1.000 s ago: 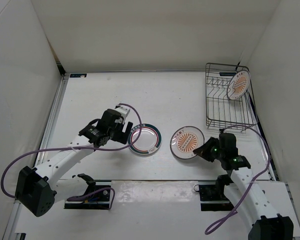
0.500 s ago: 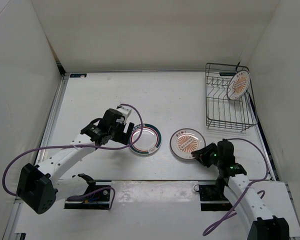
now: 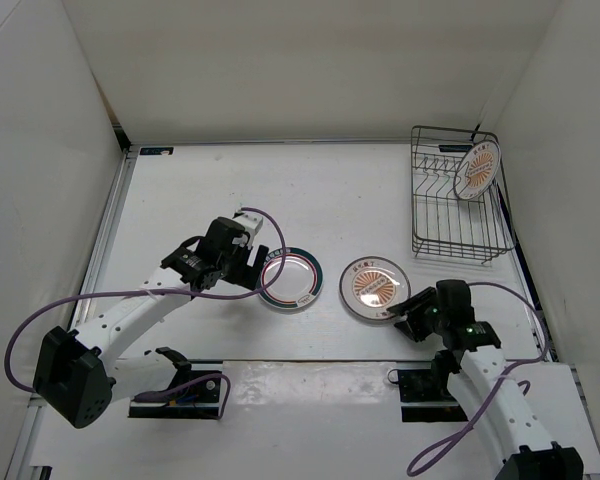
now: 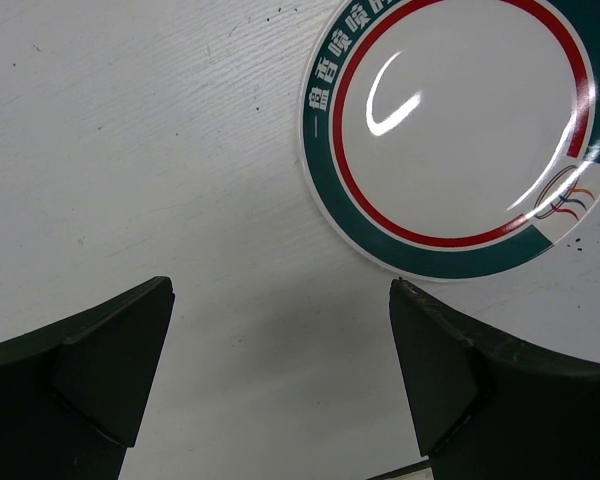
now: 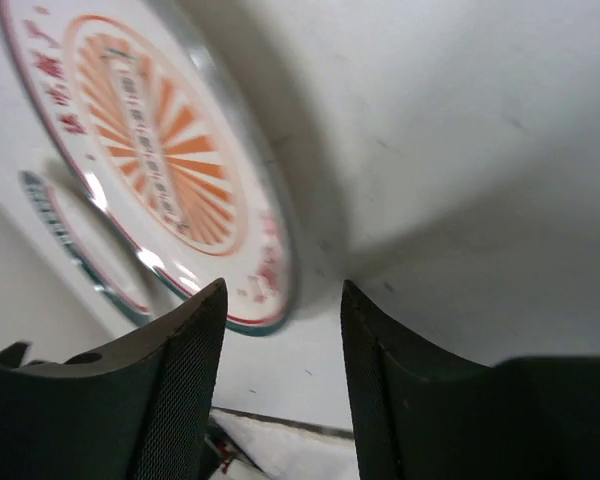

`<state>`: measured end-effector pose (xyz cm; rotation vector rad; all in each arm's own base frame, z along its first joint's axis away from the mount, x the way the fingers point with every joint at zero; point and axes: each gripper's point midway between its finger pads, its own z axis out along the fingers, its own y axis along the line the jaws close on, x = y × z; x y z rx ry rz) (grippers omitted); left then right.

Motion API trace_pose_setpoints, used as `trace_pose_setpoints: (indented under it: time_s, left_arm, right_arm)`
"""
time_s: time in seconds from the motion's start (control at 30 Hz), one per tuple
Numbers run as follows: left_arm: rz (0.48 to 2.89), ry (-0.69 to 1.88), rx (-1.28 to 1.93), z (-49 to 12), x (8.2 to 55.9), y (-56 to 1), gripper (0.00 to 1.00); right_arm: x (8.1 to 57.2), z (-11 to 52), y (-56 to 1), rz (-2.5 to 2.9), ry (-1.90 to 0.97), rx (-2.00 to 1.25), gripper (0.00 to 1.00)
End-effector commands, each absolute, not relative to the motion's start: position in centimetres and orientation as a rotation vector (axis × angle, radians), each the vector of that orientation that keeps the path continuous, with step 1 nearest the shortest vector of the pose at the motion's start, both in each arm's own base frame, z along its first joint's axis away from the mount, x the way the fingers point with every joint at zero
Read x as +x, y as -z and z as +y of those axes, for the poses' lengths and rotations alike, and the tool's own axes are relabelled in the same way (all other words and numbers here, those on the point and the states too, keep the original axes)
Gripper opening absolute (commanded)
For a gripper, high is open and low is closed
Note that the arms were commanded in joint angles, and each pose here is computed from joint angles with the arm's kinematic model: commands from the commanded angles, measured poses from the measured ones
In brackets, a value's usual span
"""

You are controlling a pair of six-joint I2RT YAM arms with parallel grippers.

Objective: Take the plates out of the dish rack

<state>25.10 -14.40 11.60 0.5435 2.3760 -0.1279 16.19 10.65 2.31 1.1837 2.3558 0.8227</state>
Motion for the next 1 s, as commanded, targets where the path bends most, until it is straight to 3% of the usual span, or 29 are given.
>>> trace_pose_setpoints:
  time_s: [0.0, 0.17, 0.2, 0.27, 0.3, 0.33, 0.4, 0.43, 0.53, 0.6, 0.7, 0.73, 0.8, 0.9, 0.93, 0.97]
  left_arm:
    - [2.334, 0.144, 0.526, -14.8, 25.7, -13.3, 1.00]
    - [2.328, 0.138, 0.525, -14.7, 25.8, -13.4, 1.00]
    - [2.333, 0.131, 0.527, -14.6, 25.7, -13.3, 1.00]
    - [2.328, 0.131, 0.525, -14.6, 25.8, -13.5, 1.00]
    - [2.324, 0.135, 0.524, -14.7, 25.8, -13.6, 1.00]
    - [2.327, 0.133, 0.523, -14.6, 25.8, -13.5, 1.00]
    - [2.325, 0.138, 0.522, -14.7, 25.7, -13.6, 1.00]
    - [2.325, 0.146, 0.524, -14.8, 25.7, -13.6, 1.00]
    - [2.323, 0.154, 0.522, -14.9, 25.7, -13.8, 1.00]
    - [2.323, 0.155, 0.526, -14.9, 25.7, -13.7, 1.00]
    - [2.321, 0.130, 0.518, -14.5, 25.7, -13.7, 1.00]
    - [2.319, 0.128, 0.519, -14.5, 25.8, -13.7, 1.00]
    - [2.308, 0.123, 0.512, -14.4, 25.8, -13.9, 1.00]
    - [2.302, 0.126, 0.513, -14.4, 25.8, -14.1, 1.00]
    - [2.298, 0.127, 0.511, -14.3, 25.8, -14.3, 1.00]
    - [2.297, 0.130, 0.509, -14.4, 25.8, -14.3, 1.00]
  right_arm:
    - [10.8, 8.1, -1.2, 2.555, -0.511, 1.299, 0.53]
    - [9.9, 6.9, -5.0, 2.502, -0.460, 1.291, 0.58]
    - [11.1, 6.8, -7.9, 2.450, -0.495, 1.164, 0.58]
    - [12.8, 3.7, -10.2, 2.343, -0.315, 0.994, 0.58]
    - [14.1, 2.6, -15.3, 2.222, -0.291, 0.891, 0.62]
    - [14.7, -1.5, -17.1, 2.120, -0.033, 0.878, 0.66]
    - [16.0, -4.0, -23.8, 1.929, 0.069, 0.841, 0.79]
    - [15.8, -7.6, -26.2, 1.786, 0.277, 0.909, 0.81]
    - [17.6, -10.2, -28.6, 1.530, 0.370, 1.023, 0.79]
    - [21.8, -9.4, -32.2, 1.366, 0.249, 0.960, 0.70]
    - [26.9, -9.2, -30.1, 1.394, 0.347, 0.909, 0.72]
    - [28.2, -9.3, -32.5, 1.325, 0.337, 0.913, 0.74]
    - [32.0, -9.9, -31.3, 1.427, 0.506, 0.881, 0.78]
    - [36.5, -10.3, -34.3, 1.458, 0.585, 0.805, 0.80]
    - [39.1, -10.2, -32.0, 1.548, 0.625, 0.753, 0.80]
    - [40.3, -10.2, -34.6, 1.521, 0.588, 0.735, 0.78]
